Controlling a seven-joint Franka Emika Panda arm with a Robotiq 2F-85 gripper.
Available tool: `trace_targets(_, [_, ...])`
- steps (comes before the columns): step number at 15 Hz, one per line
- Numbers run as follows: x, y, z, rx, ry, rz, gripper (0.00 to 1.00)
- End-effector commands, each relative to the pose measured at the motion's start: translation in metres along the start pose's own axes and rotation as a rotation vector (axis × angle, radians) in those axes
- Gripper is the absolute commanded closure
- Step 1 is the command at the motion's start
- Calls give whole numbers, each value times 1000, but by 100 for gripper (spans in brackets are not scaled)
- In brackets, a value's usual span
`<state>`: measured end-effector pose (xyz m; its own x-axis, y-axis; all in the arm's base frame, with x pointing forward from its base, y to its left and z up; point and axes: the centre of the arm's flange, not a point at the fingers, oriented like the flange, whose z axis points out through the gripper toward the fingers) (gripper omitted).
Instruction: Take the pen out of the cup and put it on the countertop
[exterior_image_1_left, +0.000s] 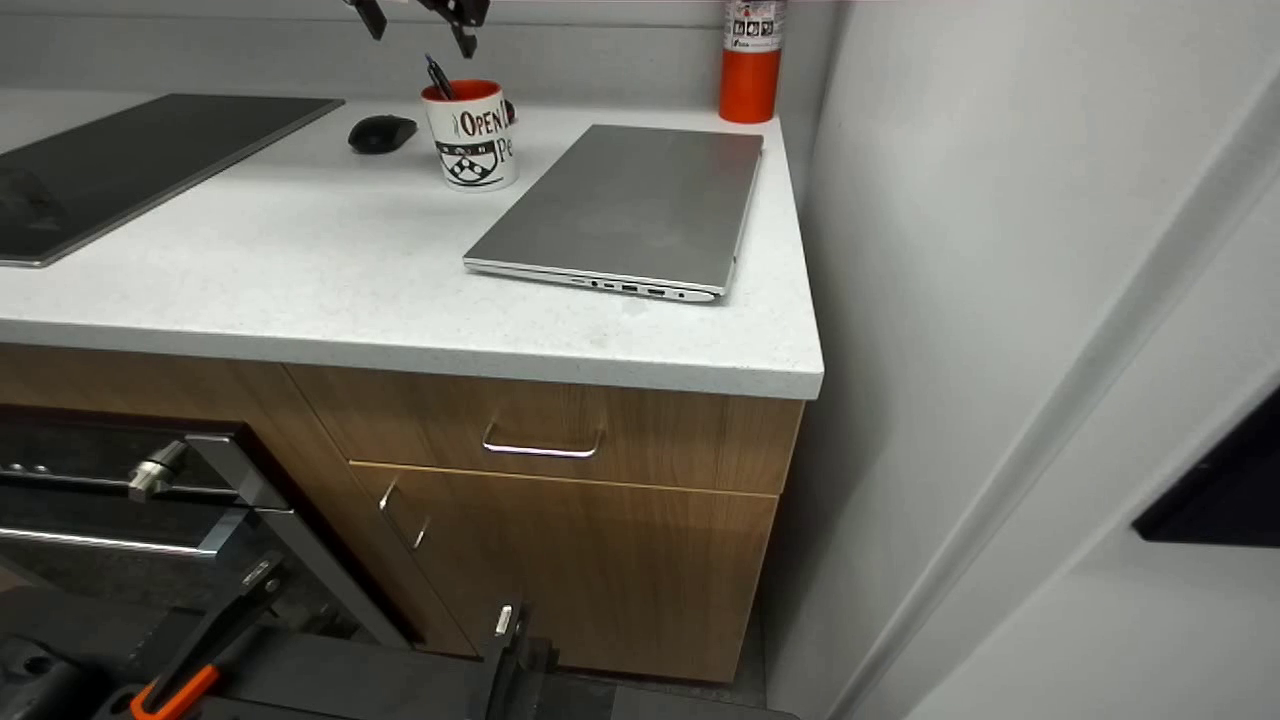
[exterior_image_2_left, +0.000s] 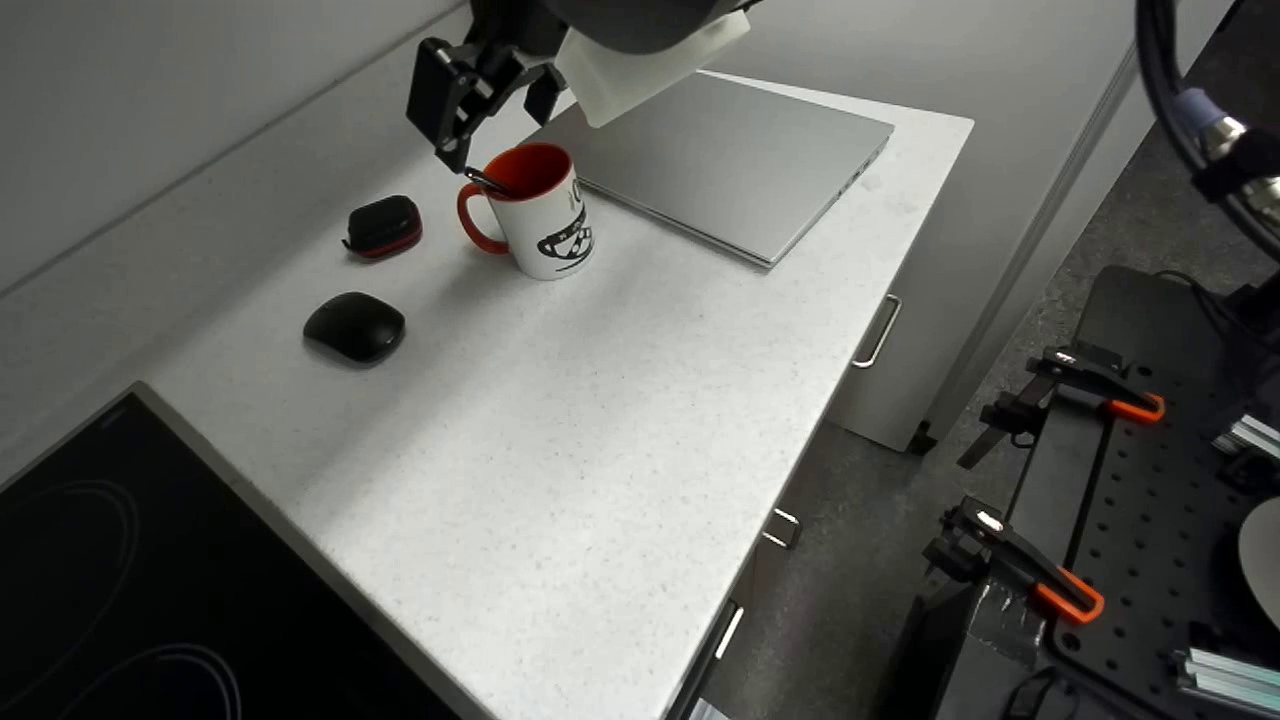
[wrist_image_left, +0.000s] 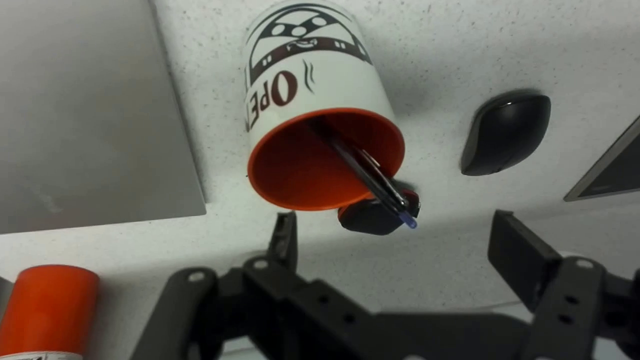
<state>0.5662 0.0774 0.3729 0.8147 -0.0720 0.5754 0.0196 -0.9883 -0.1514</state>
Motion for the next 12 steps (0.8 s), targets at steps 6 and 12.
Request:
trace_targets(6, [3,-1,6,0,28,-9,0])
trace_targets(12, [7,-7,4,12,78,-29,0])
